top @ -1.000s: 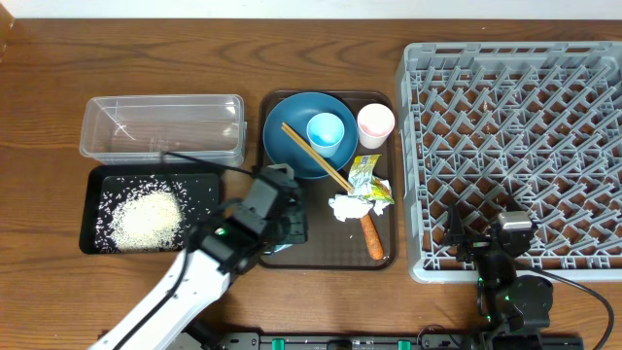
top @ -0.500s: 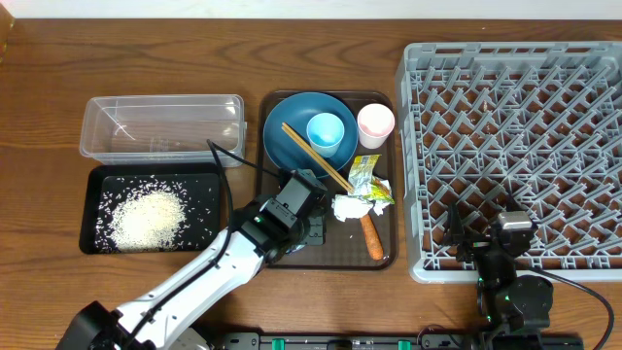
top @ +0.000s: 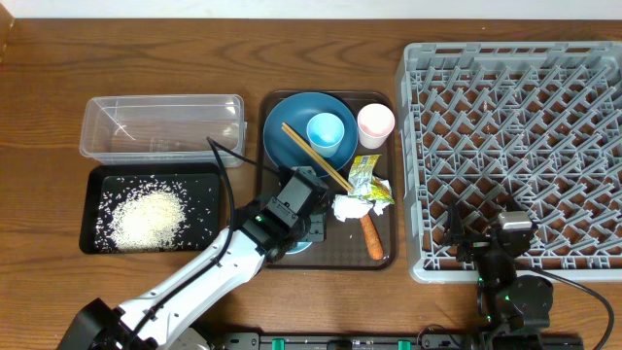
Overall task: Sort waste into correct bins and load items into the dishwasher rack
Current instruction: 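Carry the empty bowl back and set it on the brown tray, then lower the left gripper onto the carrot and close on it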
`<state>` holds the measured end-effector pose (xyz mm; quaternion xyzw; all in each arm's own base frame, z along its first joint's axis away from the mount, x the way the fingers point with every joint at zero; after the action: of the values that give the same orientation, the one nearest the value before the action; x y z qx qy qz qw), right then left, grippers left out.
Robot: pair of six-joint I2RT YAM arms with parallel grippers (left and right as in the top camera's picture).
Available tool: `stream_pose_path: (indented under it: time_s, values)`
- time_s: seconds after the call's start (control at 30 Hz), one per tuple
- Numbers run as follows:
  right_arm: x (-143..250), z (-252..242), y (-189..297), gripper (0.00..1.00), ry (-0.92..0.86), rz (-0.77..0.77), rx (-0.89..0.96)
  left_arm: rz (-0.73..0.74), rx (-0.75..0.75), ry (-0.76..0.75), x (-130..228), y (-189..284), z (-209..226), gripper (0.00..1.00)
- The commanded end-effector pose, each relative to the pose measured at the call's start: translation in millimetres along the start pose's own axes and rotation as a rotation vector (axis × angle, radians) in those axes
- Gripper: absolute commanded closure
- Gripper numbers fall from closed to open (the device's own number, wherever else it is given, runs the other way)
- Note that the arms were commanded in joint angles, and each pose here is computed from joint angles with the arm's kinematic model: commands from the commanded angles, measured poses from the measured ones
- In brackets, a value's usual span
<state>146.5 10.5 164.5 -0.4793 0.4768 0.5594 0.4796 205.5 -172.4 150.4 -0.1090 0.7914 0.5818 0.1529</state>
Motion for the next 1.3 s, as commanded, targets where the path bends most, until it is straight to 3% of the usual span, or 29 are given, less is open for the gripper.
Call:
stream_pose_path:
  time_s: [0.0,0.23,0.43,0.8,1.07,1.27]
  values:
    - [0,1,0,0.01,0.019,-0.001,-0.007,-0.073,0.018,-0.053,-18,13,-11,0.5]
    - [0,1,0,0.01,0.019,-0.001,-0.007,-0.098,0.06,-0.071,-39,43,-29,0.5]
    - [0,1,0,0.01,0.019,-0.001,-0.007,-0.037,0.182,-0.006,-31,47,-50,0.5]
    - [0,1,0,0.01,0.019,-0.001,-0.007,-0.09,0.086,0.049,5,41,-85,0.5]
    - [0,1,0,0.01,0.019,-0.001,-0.007,-0.075,0.08,-0.003,28,1,-115,0.49]
    - [0,1,0,0.01,0.019,-0.001,-0.007,-0.112,-0.011,0.002,25,-23,-109,0.45]
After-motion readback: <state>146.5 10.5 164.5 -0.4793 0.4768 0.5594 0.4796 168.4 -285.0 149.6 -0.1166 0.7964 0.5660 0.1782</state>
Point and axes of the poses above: each gripper's point midway between its finger pads, its own y axis back along the fingers, its own z axis along the line the jaws close on, x = y × z, the point moved 10 cm from there along y, back along the fingers, and after that the axes turned 3 degrees about -y, right-handed, at the moved point
